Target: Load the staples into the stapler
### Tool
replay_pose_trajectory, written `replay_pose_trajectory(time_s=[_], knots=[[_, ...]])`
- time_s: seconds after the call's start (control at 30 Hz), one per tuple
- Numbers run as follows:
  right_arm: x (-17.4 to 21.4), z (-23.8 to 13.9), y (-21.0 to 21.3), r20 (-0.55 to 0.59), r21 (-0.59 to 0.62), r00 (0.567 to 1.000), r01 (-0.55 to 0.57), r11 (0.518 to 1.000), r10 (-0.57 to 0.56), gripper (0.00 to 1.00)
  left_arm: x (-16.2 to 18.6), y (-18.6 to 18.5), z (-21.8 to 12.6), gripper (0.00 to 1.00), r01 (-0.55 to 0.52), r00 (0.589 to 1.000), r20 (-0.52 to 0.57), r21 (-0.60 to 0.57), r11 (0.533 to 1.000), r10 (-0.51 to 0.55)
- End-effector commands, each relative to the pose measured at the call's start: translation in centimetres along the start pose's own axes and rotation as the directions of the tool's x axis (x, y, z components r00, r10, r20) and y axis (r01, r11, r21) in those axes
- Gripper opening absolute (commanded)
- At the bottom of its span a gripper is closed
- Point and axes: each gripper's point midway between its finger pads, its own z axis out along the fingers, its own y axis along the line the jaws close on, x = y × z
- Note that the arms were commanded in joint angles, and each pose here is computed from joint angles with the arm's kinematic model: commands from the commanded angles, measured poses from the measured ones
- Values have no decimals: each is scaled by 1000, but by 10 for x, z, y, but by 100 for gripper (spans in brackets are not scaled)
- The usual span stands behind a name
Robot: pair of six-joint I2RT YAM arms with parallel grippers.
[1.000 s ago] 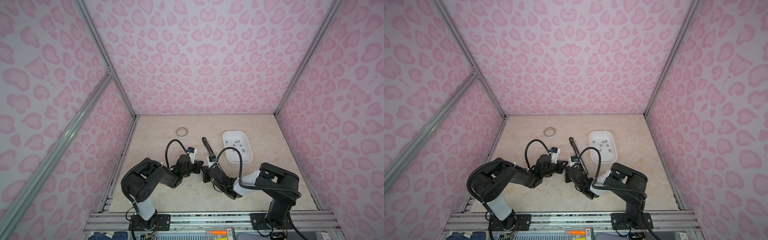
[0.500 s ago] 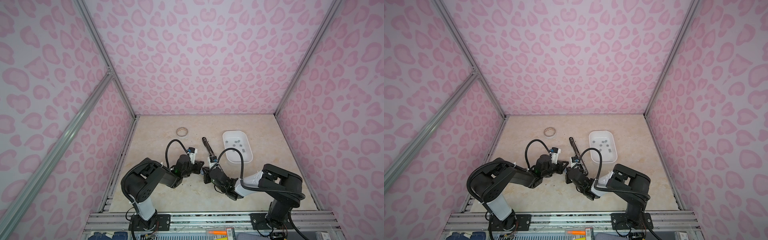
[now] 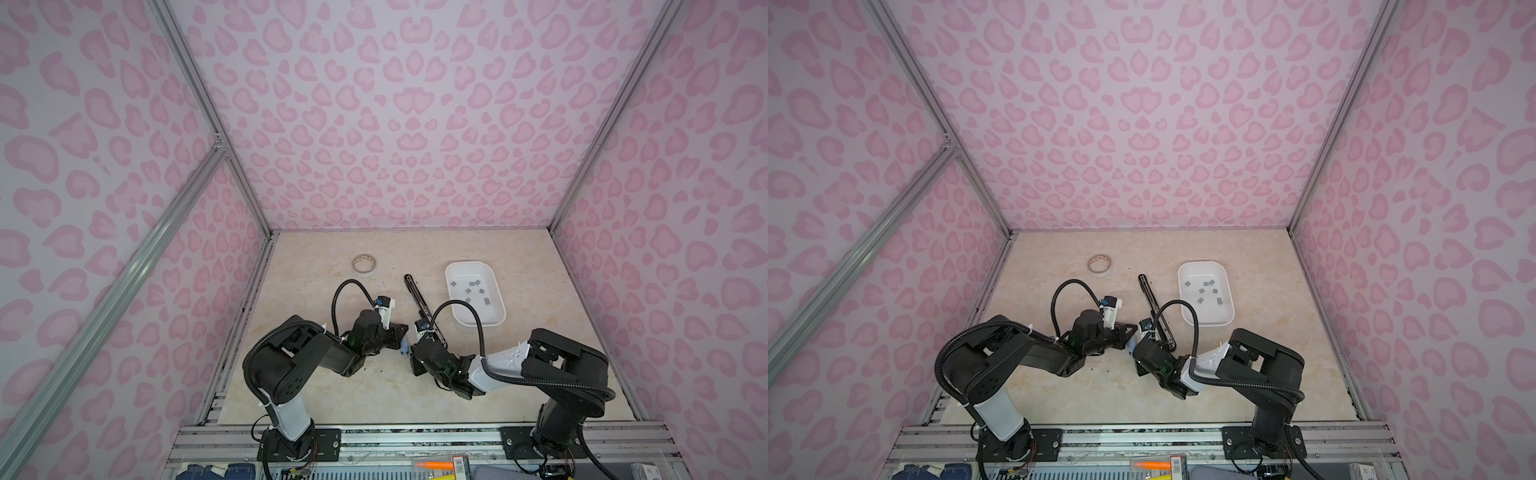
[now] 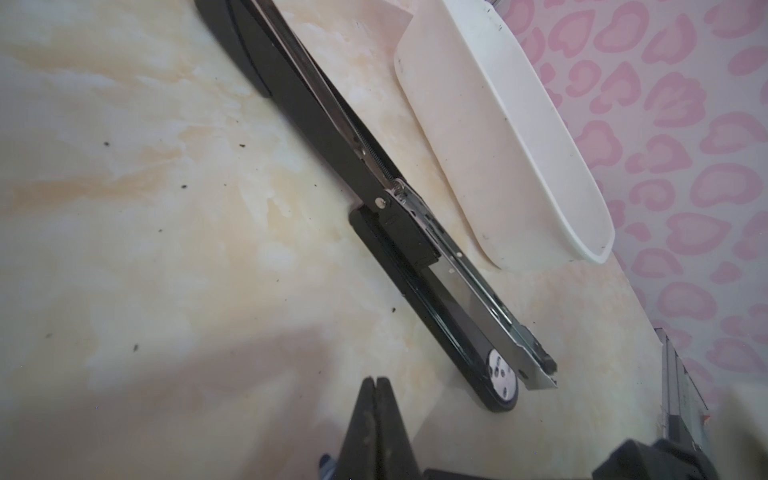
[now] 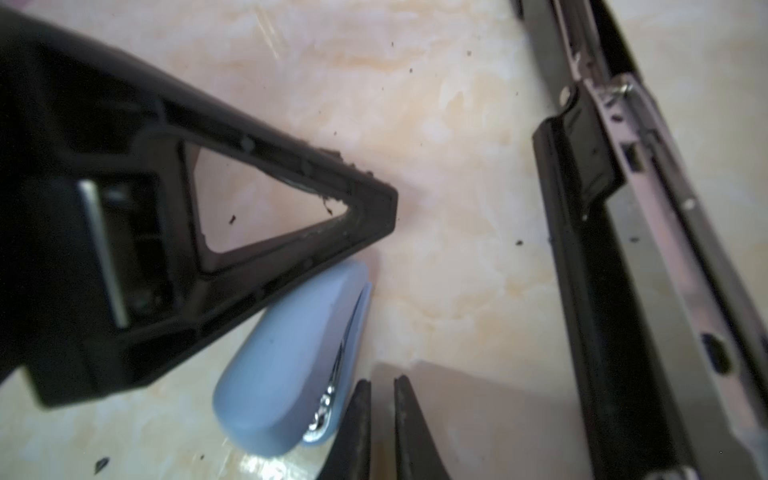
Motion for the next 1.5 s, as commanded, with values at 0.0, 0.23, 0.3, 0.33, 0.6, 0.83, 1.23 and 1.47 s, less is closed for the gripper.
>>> replay_pose_trajectory(time_s=[0.0, 0.23, 0.3, 0.33, 0.6, 0.83, 1.23, 1.47], knots=[[19, 2, -9, -47, 23, 999, -1, 1000, 2, 15, 3, -1, 2, 4, 9, 1000, -10, 10, 1000, -9], [-8, -15, -17, 20, 76, 1000, 19, 997, -20, 15, 0, -2, -2, 4, 1, 1000, 2, 10, 1000, -1], [-16, -21, -19, 39, 90, 999, 25, 996, -28, 16, -3, -3, -4, 4, -5, 1000, 10, 8, 1000, 5], [-20, -25, -20, 47, 95, 998, 25, 995, -29, 18, -4, -5, -6, 4, -9, 1000, 13, 9, 1000, 9], [-44, -49, -32, 114, 153, 993, 15, 988, -32, 41, -32, -13, -36, 7, -70, 990, 115, -46, 996, 75], [-39, -59, -68, 131, 267, 991, 4, 964, -41, 65, -62, -28, -46, 51, -74, 980, 182, -45, 996, 81], [-32, -34, -84, 73, 268, 997, 8, 963, -28, 61, -82, -30, -52, 86, -69, 972, 220, -93, 993, 88], [-32, -24, -84, 52, 290, 997, 37, 956, -54, 49, -80, -28, -34, 86, -33, 983, 177, -79, 996, 46]])
